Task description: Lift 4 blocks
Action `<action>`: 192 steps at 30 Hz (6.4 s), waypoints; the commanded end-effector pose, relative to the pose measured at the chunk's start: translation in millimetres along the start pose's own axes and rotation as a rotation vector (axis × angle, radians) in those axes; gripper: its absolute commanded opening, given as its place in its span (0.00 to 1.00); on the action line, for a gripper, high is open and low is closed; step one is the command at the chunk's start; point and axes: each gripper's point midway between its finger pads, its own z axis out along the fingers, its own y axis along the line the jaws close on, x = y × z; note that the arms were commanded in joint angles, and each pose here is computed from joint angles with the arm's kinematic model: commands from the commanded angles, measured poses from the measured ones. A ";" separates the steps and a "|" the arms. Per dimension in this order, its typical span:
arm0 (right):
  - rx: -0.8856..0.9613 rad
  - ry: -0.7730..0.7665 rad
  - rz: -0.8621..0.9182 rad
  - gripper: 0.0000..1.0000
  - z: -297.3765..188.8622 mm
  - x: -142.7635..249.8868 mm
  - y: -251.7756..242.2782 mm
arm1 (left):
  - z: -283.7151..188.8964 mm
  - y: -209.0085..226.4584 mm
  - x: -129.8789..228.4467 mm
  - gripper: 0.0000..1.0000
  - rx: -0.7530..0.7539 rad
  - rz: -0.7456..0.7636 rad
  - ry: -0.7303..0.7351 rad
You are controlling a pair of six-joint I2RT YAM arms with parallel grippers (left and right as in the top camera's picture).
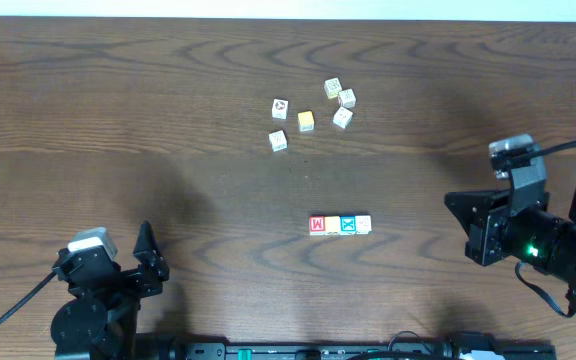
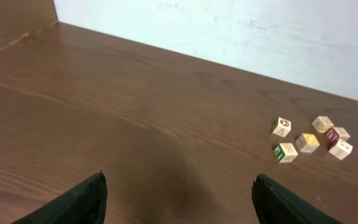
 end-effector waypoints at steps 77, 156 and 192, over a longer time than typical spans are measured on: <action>0.484 0.050 0.108 0.01 28.2 -31.0 -84.7 | -4.7 16.3 7.3 0.75 -0.092 0.011 0.035; 0.036 0.345 0.260 0.01 259.1 158.6 -101.7 | 99.1 -17.8 140.1 0.75 0.052 -0.086 0.755; -0.028 0.379 0.287 0.01 283.7 167.3 -74.8 | 99.9 -16.7 139.4 0.75 0.046 -0.083 0.750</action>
